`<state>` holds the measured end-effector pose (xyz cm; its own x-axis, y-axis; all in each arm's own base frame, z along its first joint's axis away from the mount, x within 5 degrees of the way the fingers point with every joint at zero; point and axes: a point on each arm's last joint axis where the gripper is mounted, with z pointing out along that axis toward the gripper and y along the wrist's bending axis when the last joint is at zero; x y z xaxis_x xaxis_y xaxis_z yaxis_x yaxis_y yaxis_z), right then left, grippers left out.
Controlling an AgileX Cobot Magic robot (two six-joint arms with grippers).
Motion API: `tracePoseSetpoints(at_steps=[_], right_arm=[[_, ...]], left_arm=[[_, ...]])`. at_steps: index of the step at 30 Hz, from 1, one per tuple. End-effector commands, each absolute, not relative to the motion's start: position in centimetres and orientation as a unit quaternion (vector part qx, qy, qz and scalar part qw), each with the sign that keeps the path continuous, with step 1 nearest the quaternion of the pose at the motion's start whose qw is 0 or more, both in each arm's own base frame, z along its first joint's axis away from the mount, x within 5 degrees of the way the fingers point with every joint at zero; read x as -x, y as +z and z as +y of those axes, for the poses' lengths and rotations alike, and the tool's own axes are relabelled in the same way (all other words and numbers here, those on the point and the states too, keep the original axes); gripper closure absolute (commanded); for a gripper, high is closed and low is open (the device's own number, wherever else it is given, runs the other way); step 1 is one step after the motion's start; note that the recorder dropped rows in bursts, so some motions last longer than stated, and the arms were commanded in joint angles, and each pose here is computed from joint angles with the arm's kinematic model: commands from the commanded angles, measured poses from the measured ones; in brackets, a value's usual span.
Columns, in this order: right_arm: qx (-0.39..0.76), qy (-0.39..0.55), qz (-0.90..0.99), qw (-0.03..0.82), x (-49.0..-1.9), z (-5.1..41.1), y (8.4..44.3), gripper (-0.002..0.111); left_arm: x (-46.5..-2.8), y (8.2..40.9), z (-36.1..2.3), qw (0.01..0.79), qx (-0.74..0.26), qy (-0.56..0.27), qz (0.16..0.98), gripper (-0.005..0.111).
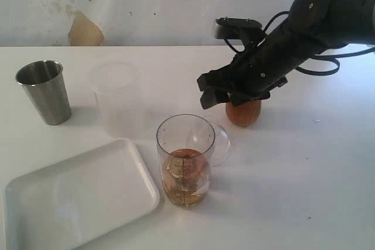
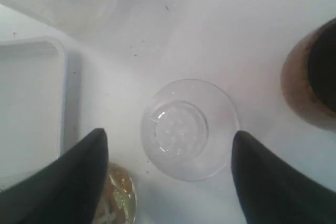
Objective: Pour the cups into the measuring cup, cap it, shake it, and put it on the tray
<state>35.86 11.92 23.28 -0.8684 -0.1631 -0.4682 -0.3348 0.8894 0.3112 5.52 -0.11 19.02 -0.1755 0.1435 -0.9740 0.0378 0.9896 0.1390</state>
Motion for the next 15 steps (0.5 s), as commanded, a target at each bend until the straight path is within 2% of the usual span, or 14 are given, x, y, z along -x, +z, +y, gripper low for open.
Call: tracePoseSetpoints(at_steps=[1,7,15], right_arm=[[0.121,0.195,0.956,0.182,-36.7,10.9,22.6,0.046],[0.14,0.158,0.964,0.158,-37.2,10.6,20.6,0.055],[0.124,0.137,0.971,0.148,-37.6,10.3,19.3,0.055]], left_arm=[[-5.5,19.0,-0.1,0.644,-0.058,0.039,0.762,0.107],[-5.5,19.0,-0.1,0.644,-0.058,0.039,0.762,0.107],[-5.5,19.0,-0.1,0.644,-0.058,0.039,0.762,0.107]])
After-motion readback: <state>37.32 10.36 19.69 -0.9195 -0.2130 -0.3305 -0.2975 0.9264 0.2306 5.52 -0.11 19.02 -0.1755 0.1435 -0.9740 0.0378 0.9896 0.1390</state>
